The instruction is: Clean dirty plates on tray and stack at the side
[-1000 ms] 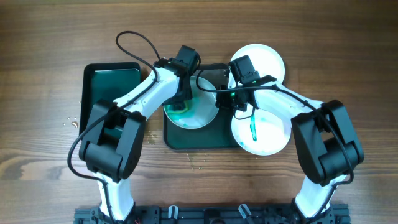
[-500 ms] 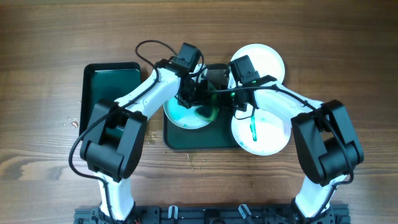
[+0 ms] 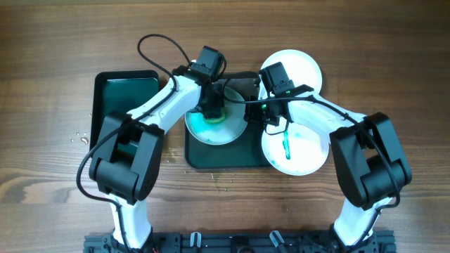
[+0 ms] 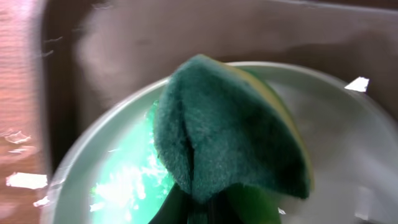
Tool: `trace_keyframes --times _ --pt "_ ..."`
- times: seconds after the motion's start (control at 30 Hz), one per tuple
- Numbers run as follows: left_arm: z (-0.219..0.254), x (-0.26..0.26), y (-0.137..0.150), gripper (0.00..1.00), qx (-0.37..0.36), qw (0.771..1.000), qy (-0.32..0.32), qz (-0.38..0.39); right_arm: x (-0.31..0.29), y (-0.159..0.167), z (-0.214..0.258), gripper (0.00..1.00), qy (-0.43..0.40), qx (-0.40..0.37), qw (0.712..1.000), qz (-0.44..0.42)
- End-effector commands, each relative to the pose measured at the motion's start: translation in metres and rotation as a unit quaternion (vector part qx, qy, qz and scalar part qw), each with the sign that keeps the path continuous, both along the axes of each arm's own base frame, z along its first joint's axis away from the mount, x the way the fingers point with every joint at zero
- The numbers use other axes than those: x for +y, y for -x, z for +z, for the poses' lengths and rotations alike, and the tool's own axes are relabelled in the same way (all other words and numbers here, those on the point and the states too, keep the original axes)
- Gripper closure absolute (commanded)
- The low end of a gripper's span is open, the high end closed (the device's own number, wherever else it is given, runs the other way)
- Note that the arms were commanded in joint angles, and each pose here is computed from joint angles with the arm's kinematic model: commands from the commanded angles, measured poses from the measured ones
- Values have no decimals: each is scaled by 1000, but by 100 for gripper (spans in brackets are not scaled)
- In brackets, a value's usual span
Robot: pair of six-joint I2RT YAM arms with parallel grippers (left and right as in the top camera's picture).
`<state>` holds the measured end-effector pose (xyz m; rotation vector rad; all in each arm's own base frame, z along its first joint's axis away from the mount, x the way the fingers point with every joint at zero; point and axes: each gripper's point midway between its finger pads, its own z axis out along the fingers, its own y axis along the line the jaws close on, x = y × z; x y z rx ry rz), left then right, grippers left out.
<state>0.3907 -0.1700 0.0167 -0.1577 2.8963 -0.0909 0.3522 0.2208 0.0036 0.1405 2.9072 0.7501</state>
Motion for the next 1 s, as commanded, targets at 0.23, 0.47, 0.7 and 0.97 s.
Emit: trace_keyframes --times 0.23,0.47,0.7,0.97 --pt "25 42 34 96 96 989 -76 79 -14 -12 -3 96 33 -11 999 -35" --pt "121 59 0 96 48 993 -46 95 -22 -14 11 96 55 -37 998 -25" --pt "163 70 -7 96 12 996 -27 81 -27 -15 45 96 91 -98 991 10" --pt "162 84 -10 96 13 995 -27 98 -57 -11 127 96 215 -225 950 -17"
